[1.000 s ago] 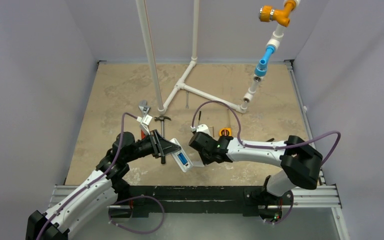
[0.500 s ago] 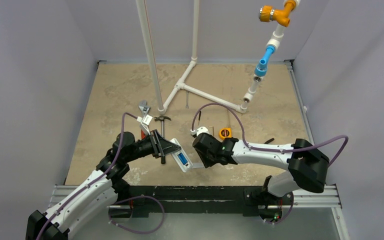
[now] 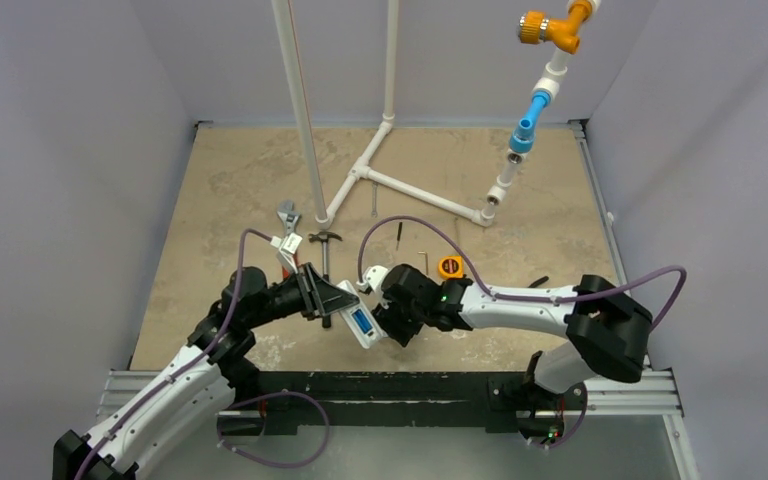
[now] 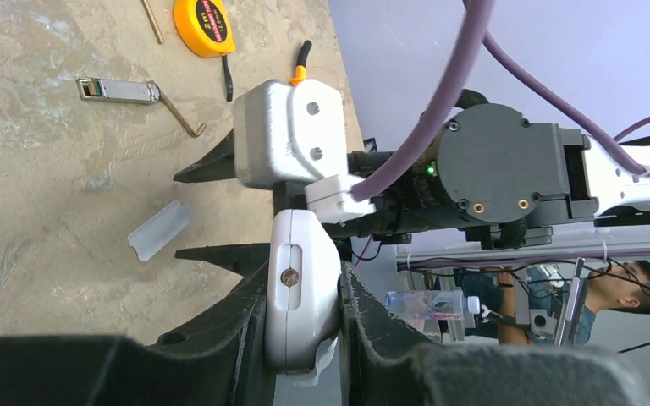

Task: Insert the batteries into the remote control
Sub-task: Adjust the battery cover at the center of the board.

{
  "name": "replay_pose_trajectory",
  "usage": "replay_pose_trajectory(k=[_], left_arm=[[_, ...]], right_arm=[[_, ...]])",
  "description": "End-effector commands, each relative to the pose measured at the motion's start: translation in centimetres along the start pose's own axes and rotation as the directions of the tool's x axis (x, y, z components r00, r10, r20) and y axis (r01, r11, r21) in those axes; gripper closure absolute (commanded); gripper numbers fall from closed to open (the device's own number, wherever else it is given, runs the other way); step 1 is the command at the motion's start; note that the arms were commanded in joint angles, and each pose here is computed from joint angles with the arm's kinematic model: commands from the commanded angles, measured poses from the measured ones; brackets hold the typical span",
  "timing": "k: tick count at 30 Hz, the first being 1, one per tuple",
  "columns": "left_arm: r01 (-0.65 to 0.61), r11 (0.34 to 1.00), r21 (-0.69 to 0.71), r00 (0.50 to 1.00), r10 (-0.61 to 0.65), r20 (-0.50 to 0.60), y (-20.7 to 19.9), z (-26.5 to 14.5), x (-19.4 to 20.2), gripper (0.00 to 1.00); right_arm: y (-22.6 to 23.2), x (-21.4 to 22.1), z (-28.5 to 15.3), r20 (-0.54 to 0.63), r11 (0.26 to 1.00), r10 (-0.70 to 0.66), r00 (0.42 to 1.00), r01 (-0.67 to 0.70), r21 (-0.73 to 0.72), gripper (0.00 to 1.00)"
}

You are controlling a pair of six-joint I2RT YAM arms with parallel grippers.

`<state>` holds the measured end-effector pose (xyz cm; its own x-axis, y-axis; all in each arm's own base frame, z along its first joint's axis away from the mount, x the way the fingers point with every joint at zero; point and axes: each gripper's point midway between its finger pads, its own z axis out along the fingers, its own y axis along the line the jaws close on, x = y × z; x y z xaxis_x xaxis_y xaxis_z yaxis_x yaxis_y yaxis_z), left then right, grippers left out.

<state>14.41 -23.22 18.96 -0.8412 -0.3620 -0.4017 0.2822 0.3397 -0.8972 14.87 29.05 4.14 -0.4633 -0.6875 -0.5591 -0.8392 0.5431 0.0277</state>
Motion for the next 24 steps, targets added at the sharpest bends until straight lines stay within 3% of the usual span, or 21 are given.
replay_pose_trajectory(k=[1,13,24], left_arm=[[-0.053,0.998,0.044,0.998,0.051,0.043,-2.1,-0.5,-1.3,1.00],[-0.045,0.999,0.020,0.998,0.045,0.041,-1.6,-0.8,-1.0,1.00],[-0.043,0.999,0.015,0.998,0.043,0.037,-1.3,-0.7,-0.9,1.00]], right_arm=[[-0.1,-1.5,0.8,0.024,0.989,-0.143,0.989,0.144,-0.047,0.42],[-0.4,0.5,2.5,-0.111,0.989,-0.133,0.985,0.125,-0.073,0.55],[0.2,3.3,2.2,-0.208,0.998,0.052,0.977,-0.060,-0.034,0.77]])
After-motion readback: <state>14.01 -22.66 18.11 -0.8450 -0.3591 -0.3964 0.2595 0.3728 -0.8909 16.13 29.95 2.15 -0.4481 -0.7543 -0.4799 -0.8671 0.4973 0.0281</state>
